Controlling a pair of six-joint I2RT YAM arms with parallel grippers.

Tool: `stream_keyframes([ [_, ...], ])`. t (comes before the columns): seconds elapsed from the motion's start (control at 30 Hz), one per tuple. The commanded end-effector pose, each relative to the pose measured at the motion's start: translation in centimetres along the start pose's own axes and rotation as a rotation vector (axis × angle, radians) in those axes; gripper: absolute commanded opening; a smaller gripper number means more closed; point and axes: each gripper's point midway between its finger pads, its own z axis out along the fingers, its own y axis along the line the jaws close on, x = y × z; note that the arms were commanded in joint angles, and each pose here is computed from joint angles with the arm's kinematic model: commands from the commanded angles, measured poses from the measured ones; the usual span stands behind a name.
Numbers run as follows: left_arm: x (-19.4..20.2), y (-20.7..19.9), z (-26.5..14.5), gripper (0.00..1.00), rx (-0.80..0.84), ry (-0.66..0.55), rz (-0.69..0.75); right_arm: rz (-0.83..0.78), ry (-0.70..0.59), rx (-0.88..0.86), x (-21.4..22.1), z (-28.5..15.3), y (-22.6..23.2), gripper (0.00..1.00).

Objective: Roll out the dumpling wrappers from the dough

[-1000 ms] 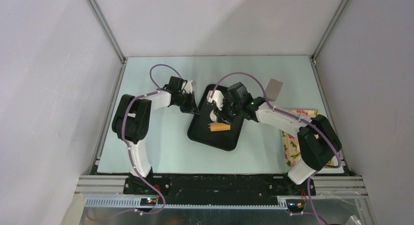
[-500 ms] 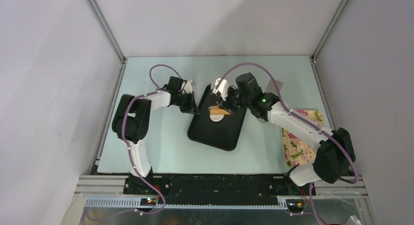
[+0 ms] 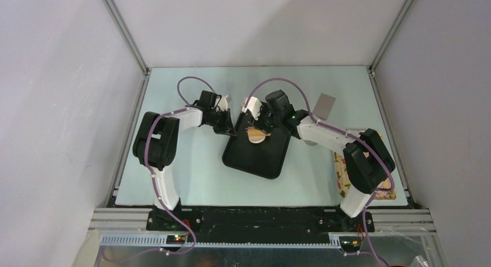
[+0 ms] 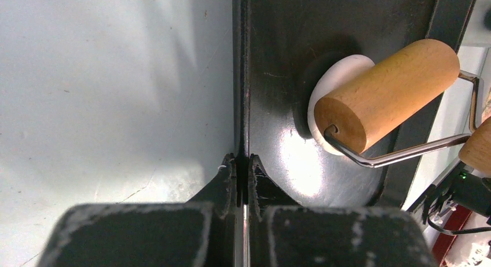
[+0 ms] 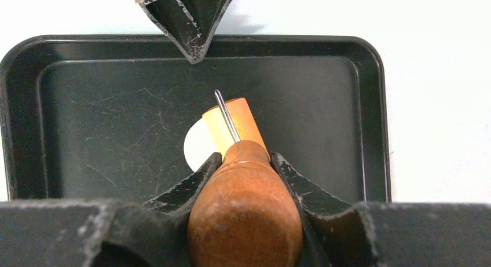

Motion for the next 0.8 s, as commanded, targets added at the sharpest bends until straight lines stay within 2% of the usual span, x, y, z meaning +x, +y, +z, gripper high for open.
stream_keyframes([
  [0.0, 4.2, 2.1, 0.6, 0.00, -0.066, 0.134, -0.067, -0.003, 0.063, -0.070, 1.6, 0.4, 1.8, 0.00],
  [0.47, 4.1, 2.1, 0.4, 0.00, -0.068, 0.129, -0.069, 0.024, 0.225, -0.115, 6.7, 2.4, 3.7, 0.00],
  [0.77, 4.0, 2.2, 0.5, 0.00, -0.076, 0.126, -0.072, -0.017, 0.185, -0.118, 5.6, -0.2, 5.6, 0.00],
])
